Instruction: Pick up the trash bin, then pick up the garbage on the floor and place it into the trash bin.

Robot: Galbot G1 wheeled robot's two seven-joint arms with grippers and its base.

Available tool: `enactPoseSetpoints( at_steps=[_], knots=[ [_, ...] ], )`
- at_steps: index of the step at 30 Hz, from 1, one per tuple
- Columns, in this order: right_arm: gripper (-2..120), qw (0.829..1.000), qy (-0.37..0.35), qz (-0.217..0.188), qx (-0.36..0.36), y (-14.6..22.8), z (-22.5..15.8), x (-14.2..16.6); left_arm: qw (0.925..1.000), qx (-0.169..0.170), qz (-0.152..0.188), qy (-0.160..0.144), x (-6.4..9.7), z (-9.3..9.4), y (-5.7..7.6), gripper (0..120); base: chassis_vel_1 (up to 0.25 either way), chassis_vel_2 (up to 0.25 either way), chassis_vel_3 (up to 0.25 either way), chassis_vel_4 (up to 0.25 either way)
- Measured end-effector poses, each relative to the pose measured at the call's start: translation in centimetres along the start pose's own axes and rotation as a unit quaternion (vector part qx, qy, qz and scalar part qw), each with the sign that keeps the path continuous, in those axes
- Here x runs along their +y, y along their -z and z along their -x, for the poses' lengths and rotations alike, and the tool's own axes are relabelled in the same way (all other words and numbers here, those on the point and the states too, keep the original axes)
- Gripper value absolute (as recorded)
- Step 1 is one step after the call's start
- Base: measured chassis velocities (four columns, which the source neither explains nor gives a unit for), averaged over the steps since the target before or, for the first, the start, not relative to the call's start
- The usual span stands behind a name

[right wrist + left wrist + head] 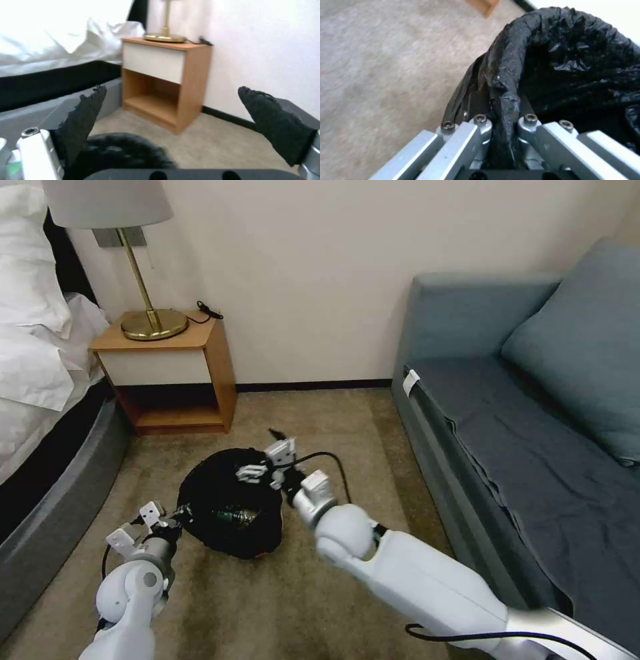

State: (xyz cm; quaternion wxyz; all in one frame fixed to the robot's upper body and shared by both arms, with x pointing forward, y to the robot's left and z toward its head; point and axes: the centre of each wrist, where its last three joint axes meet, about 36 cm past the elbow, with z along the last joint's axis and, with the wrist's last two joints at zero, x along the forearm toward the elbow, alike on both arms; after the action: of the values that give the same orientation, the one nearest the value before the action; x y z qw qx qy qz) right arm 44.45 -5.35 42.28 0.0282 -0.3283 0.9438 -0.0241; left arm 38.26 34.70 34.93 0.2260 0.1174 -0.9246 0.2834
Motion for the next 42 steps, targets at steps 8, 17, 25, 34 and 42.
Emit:
enactPoseSetpoints(
  at_steps=[8,17,25,34,42],
  knots=[
    [100,0.998,-0.051,0.001,0.029,-3.4,-6.2,-2.5,0.9987,0.025,0.009,0.044,-0.9,0.5,0.5,3,0.000,0.000,0.000,0.000],
    [100,0.997,-0.076,-0.015,0.025,-5.1,-9.8,-2.6,0.9984,0.028,0.012,0.048,-1.6,0.9,0.5,8,0.000,0.000,0.000,0.000],
    [100,0.995,-0.097,-0.022,0.013,-5.1,-11.4,-2.8,0.9989,0.019,0.020,0.038,-2.3,0.8,0.3,37,0.000,0.000,0.000,0.000],
    [100,0.993,-0.116,-0.019,0.008,-5.3,-12.5,-2.9,0.9988,-0.040,0.027,0.010,-2.7,0.2,0.7,70,0.000,0.000,0.000,0.000],
    [100,0.990,-0.139,-0.006,-0.001,-5.1,-12.4,-2.5,0.9846,-0.118,0.127,-0.023,-2.2,-2.1,0.9,98,0.000,0.000,0.000,0.000]
  ],
)
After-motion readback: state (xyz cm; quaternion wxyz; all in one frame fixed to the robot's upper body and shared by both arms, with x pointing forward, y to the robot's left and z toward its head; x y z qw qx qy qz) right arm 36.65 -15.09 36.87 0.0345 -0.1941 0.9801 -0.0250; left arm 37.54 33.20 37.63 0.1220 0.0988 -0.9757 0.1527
